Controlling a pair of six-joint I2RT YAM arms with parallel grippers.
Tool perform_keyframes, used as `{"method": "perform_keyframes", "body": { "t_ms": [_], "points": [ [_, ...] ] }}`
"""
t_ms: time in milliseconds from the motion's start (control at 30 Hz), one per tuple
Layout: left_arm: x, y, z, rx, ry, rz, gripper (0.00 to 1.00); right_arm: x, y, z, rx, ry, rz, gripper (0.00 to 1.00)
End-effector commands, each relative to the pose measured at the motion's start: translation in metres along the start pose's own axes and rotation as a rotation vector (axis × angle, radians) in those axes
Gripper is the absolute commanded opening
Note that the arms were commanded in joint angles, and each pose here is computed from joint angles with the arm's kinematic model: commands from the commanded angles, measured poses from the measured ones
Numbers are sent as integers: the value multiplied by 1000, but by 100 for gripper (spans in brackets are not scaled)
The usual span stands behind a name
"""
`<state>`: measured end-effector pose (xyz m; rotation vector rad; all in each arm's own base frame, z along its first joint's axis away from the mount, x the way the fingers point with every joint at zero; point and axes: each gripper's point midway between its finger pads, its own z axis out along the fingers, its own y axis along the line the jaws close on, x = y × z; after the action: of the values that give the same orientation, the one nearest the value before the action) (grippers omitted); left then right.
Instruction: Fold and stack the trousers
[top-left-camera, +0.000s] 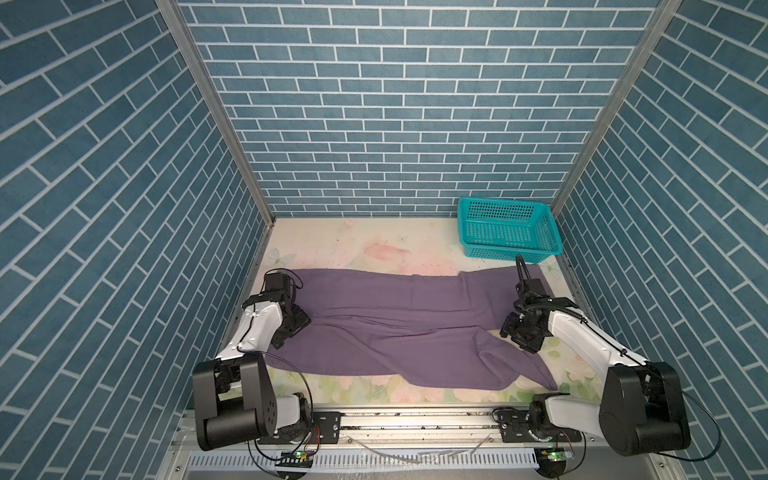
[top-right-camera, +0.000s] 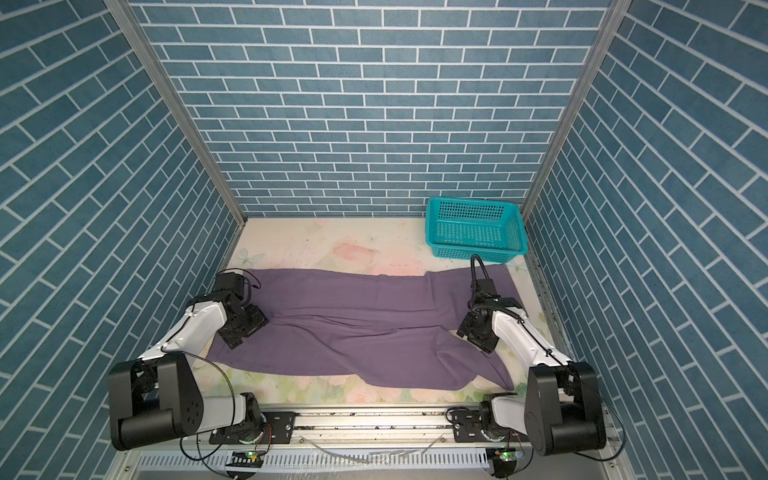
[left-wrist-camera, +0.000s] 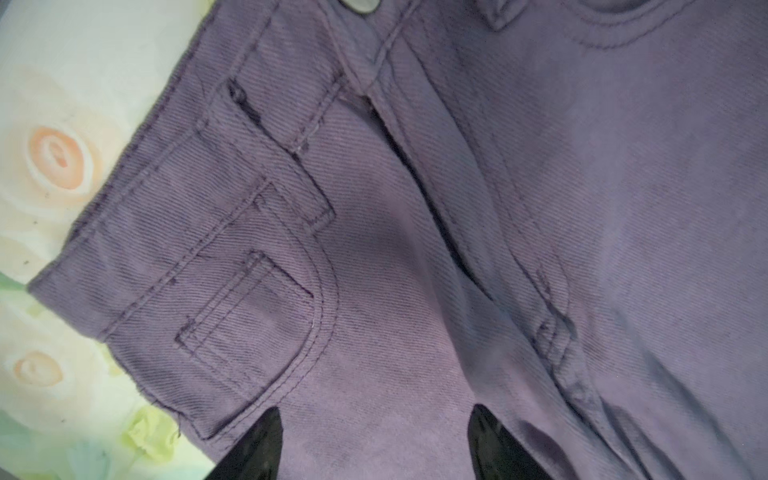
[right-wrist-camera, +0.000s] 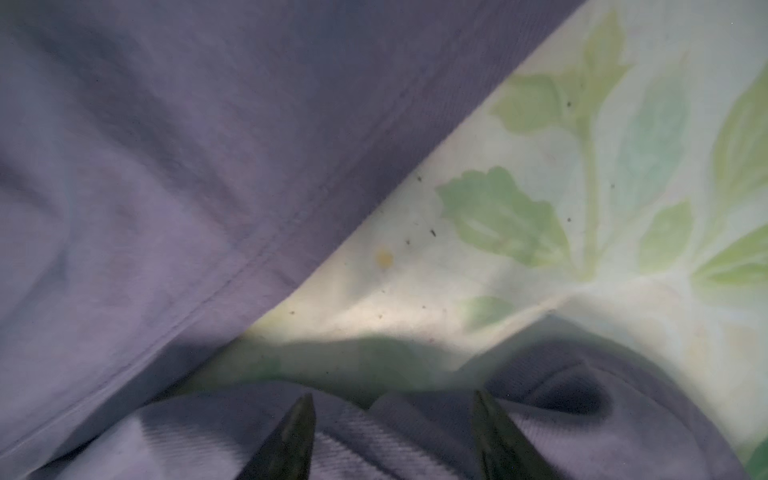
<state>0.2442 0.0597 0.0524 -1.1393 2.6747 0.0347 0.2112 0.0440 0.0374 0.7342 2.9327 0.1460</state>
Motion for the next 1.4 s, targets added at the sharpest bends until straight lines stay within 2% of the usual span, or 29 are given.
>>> {"method": "perform_keyframes", "body": {
  "t_ms": [0,100,167,200,233,300,467,667,700,767,800,933,1067,1167,1267,1300,1367],
  "points": [
    [-7,3,6,-24,-24,-26,71,15,-3,13,36,42,2,59],
    [-8,2,10,-34,-11,-30,70,23,5,18,46,62,-42,59],
    [-9,1,13,-35,-9,-31,70,25,10,22,47,65,-64,53],
    [-9,1,14,-36,-10,-30,69,26,12,24,39,66,-63,43],
    [-10,2,15,-40,-12,-34,68,25,14,28,32,66,-58,24],
    [-9,2,17,-44,-8,-36,67,21,19,31,27,62,-53,0],
    [-11,6,17,-68,-17,-38,61,-21,17,14,122,-12,-115,0],
    [-13,20,12,-91,-71,-77,45,-102,1,-20,130,-149,-49,0],
    [-14,22,12,-92,-75,-82,44,-114,2,-25,141,-172,-61,9],
    [-15,23,12,-95,-70,-86,43,-129,6,-32,161,-184,-74,39],
    [-16,22,12,-95,-65,-82,44,-133,8,-35,164,-184,-75,47],
    [-15,19,10,-84,-57,-78,55,-132,6,-50,159,-213,-67,66],
    [-16,19,6,-75,-72,-80,55,-99,-13,-52,178,-178,-61,68],
    [-17,17,3,-61,-77,-80,56,-63,-32,-54,188,-127,-51,62],
    [-19,15,1,-43,-92,-89,55,-23,-37,-47,103,-84,43,56],
    [-18,14,1,-31,-98,-91,55,-13,-40,-41,80,-75,87,56],
    [-17,10,2,-8,-97,-93,55,1,-47,-27,70,-68,154,64]
  ]
}}
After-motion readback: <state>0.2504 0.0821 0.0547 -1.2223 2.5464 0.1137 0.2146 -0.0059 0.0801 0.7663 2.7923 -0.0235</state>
